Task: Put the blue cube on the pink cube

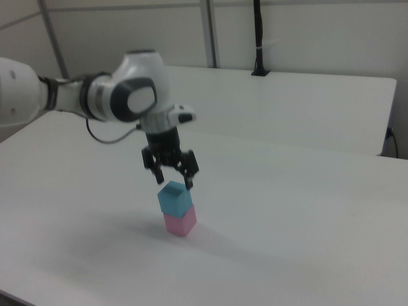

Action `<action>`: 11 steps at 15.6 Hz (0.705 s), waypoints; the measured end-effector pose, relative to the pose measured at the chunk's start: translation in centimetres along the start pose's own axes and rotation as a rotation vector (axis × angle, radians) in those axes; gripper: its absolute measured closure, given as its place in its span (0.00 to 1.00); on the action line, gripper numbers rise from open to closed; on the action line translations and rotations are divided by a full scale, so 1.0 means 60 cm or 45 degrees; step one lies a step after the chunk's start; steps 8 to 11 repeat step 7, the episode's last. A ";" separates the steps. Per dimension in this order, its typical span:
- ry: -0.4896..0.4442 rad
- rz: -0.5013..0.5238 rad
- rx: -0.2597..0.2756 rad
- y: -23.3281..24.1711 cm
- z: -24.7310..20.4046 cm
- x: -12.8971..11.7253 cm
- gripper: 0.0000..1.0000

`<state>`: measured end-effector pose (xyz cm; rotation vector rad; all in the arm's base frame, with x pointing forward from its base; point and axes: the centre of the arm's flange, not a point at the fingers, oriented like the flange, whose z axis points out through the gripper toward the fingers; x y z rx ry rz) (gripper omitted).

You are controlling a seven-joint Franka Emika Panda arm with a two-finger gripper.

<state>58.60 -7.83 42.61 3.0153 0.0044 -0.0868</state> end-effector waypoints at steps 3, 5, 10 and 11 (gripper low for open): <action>0.040 0.045 0.020 0.003 -0.133 -0.017 0.00; 0.057 0.104 0.037 -0.018 -0.214 -0.038 0.00; 0.065 0.127 0.046 -0.042 -0.251 -0.052 0.00; 0.065 0.127 0.046 -0.042 -0.251 -0.052 0.00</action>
